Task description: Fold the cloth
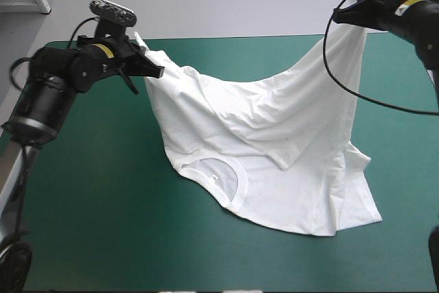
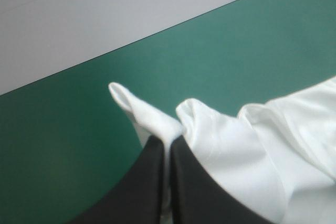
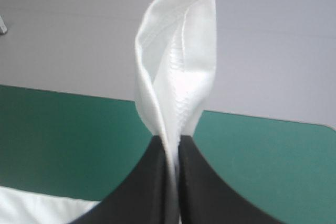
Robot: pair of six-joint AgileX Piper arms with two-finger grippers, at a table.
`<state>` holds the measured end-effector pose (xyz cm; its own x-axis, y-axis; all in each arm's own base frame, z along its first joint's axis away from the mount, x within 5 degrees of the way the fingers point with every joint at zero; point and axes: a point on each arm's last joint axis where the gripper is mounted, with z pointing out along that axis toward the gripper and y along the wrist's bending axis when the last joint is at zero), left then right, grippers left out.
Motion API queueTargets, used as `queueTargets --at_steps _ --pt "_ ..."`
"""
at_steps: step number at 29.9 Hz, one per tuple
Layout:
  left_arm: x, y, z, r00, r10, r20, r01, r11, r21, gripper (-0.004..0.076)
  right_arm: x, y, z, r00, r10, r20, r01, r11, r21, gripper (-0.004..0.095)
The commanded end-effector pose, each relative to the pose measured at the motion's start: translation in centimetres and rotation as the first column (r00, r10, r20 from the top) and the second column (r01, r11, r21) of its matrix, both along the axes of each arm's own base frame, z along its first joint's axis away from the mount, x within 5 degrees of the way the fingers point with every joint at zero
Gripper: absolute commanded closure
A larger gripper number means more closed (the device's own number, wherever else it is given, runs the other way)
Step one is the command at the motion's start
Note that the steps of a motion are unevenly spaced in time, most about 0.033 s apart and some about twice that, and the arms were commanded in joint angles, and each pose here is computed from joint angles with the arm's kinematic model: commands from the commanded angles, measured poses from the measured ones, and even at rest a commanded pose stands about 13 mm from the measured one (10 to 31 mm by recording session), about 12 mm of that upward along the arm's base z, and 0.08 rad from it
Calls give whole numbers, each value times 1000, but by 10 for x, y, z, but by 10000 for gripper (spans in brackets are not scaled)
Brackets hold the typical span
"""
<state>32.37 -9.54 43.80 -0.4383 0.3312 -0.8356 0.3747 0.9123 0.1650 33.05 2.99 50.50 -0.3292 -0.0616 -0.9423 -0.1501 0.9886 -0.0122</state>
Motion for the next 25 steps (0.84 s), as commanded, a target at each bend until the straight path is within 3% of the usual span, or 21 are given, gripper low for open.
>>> queueTargets --at_steps 1,10,12,14,19,21,25 --pt "31 -10 -10 991 18 135 -7 997 -78 732 41 -1 -18 998 -17 62 17 1000 2 923" --pt "119 -32 -92 955 44 293 -4 991 -136 731 139 4 -127 998 -37 -48 37 999 12 922" --pt "131 -33 -107 947 51 317 -5 990 -143 696 150 6 -146 996 -36 -75 38 999 28 904" --pt "141 -32 -123 945 58 323 -13 990 -142 601 157 6 -160 994 -37 -98 40 999 31 807" --pt "150 -16 -140 959 89 269 -56 990 -128 274 157 6 -172 983 -30 -181 35 999 23 215" --pt "144 -14 -130 969 88 229 -62 991 -116 228 147 6 -163 975 -22 -221 26 1000 14 82" --pt "123 -9 -91 990 78 115 -71 995 -70 230 117 5 -129 964 -7 -267 6 1000 -6 112"
